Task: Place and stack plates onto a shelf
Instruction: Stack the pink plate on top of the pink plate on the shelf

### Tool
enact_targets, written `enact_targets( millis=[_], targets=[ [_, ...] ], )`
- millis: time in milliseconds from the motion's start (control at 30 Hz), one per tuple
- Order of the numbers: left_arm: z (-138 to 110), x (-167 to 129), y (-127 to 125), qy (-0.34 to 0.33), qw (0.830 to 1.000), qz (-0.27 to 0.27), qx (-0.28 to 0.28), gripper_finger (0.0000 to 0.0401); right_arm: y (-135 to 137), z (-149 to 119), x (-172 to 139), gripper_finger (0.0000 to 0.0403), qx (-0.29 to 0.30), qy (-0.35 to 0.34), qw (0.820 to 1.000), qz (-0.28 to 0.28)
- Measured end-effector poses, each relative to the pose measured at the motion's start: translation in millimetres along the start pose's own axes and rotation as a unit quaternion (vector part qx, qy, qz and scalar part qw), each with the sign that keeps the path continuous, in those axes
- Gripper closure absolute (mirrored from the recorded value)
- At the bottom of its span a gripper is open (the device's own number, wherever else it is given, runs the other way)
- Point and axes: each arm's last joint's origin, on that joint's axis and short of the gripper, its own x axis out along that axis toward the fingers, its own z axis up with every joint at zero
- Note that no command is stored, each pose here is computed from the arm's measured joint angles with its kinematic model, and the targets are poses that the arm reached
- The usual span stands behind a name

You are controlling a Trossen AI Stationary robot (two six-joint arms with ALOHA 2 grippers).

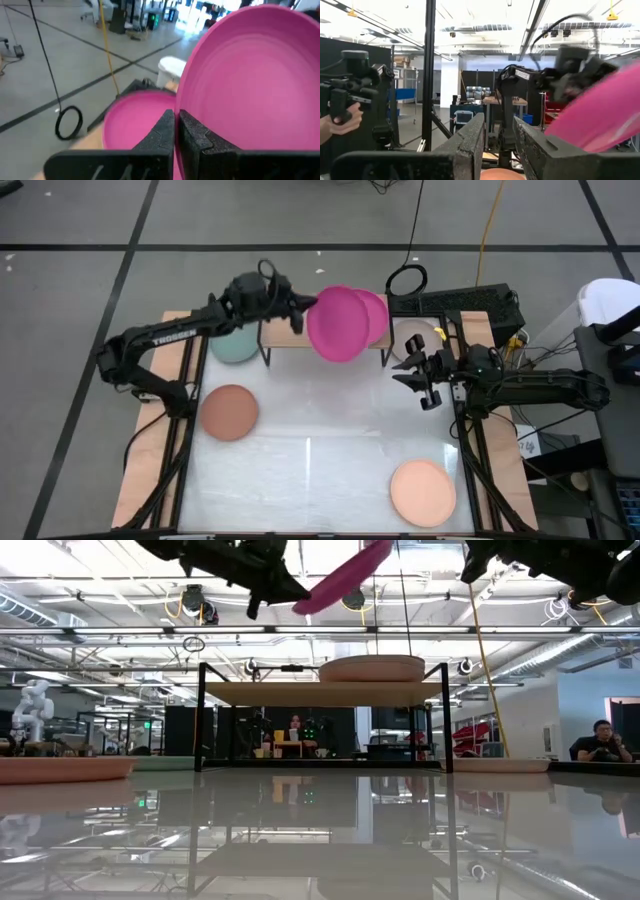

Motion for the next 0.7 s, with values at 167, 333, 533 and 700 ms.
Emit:
enact_targets(
  millis=[167, 333, 533, 700],
  targets=[
    [9, 33, 18, 0.048, 0.999, 0.015, -0.015, 0.0393, 0, 0, 0, 0.0314, 0.002, -0.001, 1.0, 0.0],
    [14, 67, 41, 0.104, 0.993, 0.044, -0.033, 0.0393, 0, 0, 0, 0.0314, 0.002, 0.001, 1.0, 0.001],
    [10, 91, 66, 0.155, 0.983, 0.077, -0.066, 0.0393, 0, -1, 0, 0.0314, 0.002, 0.003, 1.0, 0.001],
    [4, 99, 77, 0.17, 0.978, 0.088, -0.083, 0.0393, 0, 0, 0, 0.0314, 0.001, 0.002, 1.0, 0.001]
  ],
)
